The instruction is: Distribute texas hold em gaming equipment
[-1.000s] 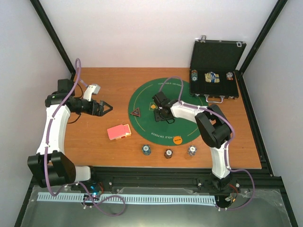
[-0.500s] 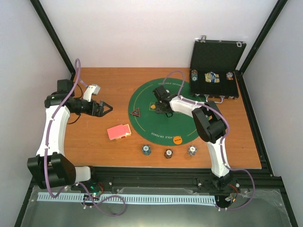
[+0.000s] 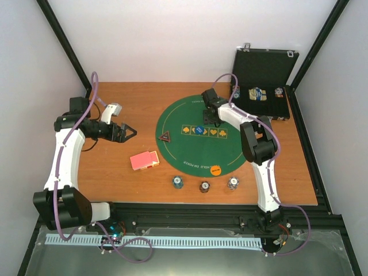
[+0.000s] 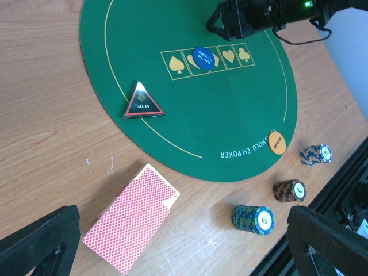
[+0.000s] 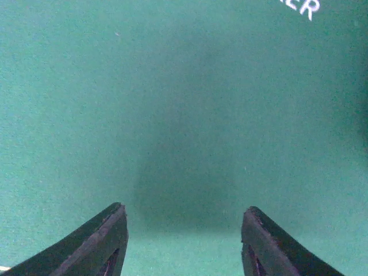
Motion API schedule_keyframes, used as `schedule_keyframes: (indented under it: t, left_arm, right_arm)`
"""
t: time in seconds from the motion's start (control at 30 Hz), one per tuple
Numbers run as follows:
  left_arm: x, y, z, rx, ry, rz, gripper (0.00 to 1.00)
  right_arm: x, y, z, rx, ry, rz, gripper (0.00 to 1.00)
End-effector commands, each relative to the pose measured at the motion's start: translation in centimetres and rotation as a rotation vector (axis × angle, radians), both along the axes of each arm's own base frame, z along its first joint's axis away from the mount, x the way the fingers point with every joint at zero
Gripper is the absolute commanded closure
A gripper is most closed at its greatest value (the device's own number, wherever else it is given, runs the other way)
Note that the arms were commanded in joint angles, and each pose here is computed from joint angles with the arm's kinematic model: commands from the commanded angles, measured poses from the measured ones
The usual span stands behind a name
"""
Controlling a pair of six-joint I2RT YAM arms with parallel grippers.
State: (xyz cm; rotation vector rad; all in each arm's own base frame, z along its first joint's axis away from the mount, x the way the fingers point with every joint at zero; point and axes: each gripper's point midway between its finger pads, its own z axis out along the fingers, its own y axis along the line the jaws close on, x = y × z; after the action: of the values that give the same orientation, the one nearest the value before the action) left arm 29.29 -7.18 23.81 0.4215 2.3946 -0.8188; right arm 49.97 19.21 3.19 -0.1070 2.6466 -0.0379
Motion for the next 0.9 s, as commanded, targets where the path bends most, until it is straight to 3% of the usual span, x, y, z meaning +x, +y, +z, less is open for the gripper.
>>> schedule_keyframes:
  t: [0.0,0.2,0.5,0.87]
  left_arm:
    - [-0.6,0.0,0.6,0.015,-0.028,-0.018,0.00]
    - [-0.2,0.1,0.7,0.014,-0.026,-0.016,0.00]
    - [-0.5,0.0,1.1,0.016,-0.038,-0.020,0.00]
    - [-0.7,-0.4,1.8,-0.010,-0.043,-0.037,0.00]
  right_arm:
    - [0.0,1.6,1.8,0.016,0.006,0.093,0.42]
    - [-2.8,4.6,4.8,0.061,-0.039,0.153,0.37]
    - [-7.4,6.7,0.6,0.076,0.043,0.156,0.38]
    - [-6.4,5.8,-1.7,0.034,0.068,0.117,0.47]
